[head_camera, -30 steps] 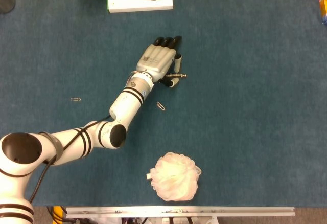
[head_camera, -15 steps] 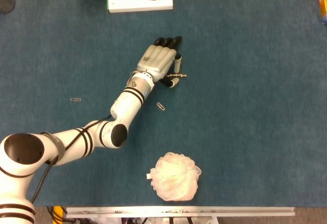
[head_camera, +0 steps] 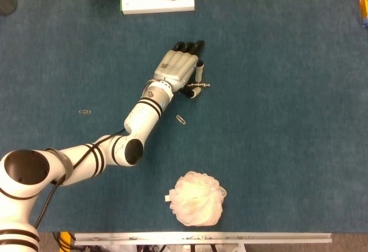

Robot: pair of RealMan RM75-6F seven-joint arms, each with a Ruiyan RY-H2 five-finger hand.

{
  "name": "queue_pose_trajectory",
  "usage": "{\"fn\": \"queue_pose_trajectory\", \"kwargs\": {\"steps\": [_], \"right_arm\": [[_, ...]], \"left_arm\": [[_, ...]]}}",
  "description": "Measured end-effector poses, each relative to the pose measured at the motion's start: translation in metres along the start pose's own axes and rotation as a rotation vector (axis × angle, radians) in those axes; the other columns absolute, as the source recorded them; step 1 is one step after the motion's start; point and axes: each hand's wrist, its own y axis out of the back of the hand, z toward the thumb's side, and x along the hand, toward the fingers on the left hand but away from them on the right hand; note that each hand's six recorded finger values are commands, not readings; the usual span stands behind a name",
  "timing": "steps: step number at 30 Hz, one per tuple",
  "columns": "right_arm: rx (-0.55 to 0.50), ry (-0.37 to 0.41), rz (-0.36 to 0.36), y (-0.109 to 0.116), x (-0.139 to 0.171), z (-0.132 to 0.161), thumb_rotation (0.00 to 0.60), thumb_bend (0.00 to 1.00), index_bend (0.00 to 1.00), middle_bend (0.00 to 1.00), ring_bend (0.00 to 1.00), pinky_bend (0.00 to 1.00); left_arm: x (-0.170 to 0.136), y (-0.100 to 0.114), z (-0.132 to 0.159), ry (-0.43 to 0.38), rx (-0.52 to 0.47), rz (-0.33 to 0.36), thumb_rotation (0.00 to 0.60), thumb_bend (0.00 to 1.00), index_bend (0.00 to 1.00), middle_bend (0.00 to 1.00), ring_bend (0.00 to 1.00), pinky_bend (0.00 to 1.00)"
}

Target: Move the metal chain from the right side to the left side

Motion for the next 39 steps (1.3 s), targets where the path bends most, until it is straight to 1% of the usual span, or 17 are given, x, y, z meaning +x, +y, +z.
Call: {"fn": "queue_pose_trajectory", "kwargs": {"steps": [19, 33, 39], "right_arm": [[-0.009, 0.004, 0.006, -0.0027, -0.0006, 0.0009, 0.6, 0.03, 0.3, 0.11, 0.0, 0.04], [-0.012, 0.008, 0.012, -0.0042, -0.0014, 0.0017, 0.6, 0.03, 0.3, 0.11, 0.0, 0.04], [-0.014, 0.009, 0.014, -0.0052, -0.0013, 0.002, 0.6, 0.03, 0.3, 0.11, 0.0, 0.04]], "left_arm": [[0.0006, -0.0014, 0.0009, -0.001, -0.007, -0.006, 0.6, 0.28, 0.55, 0.0, 0.0, 0.03], [0.0008, -0.0018, -0.0026, 0.006, 0.002, -0.023, 0.6, 0.28, 0.52, 0.0, 0.0, 0.03], [0.0004, -0.0021, -0.0023, 0.007, 0.0, -0.026, 0.6, 0.32, 0.53, 0.0, 0.0, 0.03]]}}
